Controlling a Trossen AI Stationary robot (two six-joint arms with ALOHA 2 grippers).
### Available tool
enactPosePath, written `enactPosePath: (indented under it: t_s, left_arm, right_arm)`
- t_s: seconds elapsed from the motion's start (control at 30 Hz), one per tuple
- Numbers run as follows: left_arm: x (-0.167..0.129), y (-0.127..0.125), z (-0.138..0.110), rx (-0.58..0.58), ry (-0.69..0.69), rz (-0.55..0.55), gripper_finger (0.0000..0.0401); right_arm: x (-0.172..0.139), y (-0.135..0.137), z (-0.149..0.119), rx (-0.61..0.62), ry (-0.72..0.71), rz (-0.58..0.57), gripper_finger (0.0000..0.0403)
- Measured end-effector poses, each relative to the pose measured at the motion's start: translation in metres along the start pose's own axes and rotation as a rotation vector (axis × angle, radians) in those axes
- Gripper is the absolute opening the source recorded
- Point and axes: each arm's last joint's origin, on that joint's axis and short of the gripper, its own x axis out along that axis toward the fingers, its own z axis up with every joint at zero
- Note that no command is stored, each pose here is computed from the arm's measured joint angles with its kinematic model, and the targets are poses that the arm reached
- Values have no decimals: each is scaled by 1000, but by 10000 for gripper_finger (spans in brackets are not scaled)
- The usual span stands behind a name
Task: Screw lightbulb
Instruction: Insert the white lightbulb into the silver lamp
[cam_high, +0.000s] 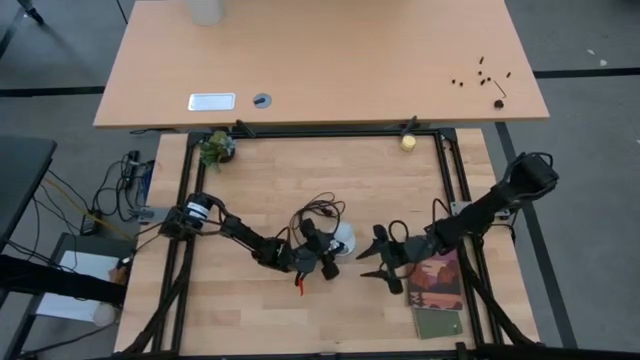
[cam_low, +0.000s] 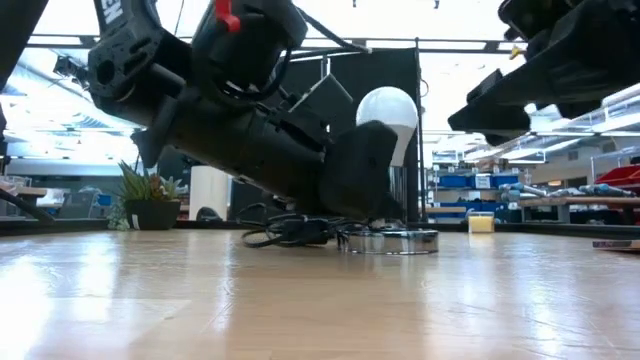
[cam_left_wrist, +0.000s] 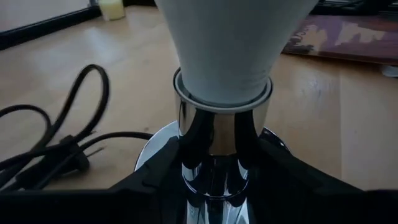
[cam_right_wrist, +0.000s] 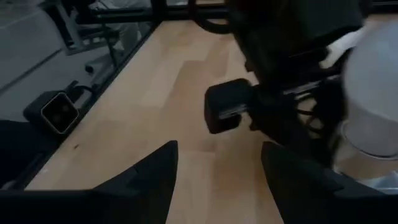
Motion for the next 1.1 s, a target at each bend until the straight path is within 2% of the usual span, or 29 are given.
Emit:
enactPosePath:
  t_s: [0.1, 0.2, 0.27, 0.47, 0.63, 0.83, 1.1]
  left_arm:
    - [-1, -2, 0, 3, 8, -28, 178]
    - [-2, -5, 0, 22, 20, -83, 178]
    - [-3, -6, 0, 26, 24, -113, 178]
    - [-5, -11, 0, 47, 26, -193, 178]
    - [-5, -12, 1, 42, 23, -202, 178]
    - [-5, -11, 1, 37, 11, -165, 178]
    - [-4, -5, 0, 13, -8, -37, 178]
  right_arm:
    - [-5, 3, -2, -27, 12, -94, 240]
    - [-5, -7, -4, -56, 38, -215, 240]
    - [-3, -16, -2, -50, 37, -232, 240]
    - [2, -38, 4, 0, 36, -157, 244]
    - [4, -47, 9, 39, 13, -82, 258]
    - [4, -41, 9, 22, 9, -15, 271]
    - [0, -13, 3, 97, 50, 122, 265]
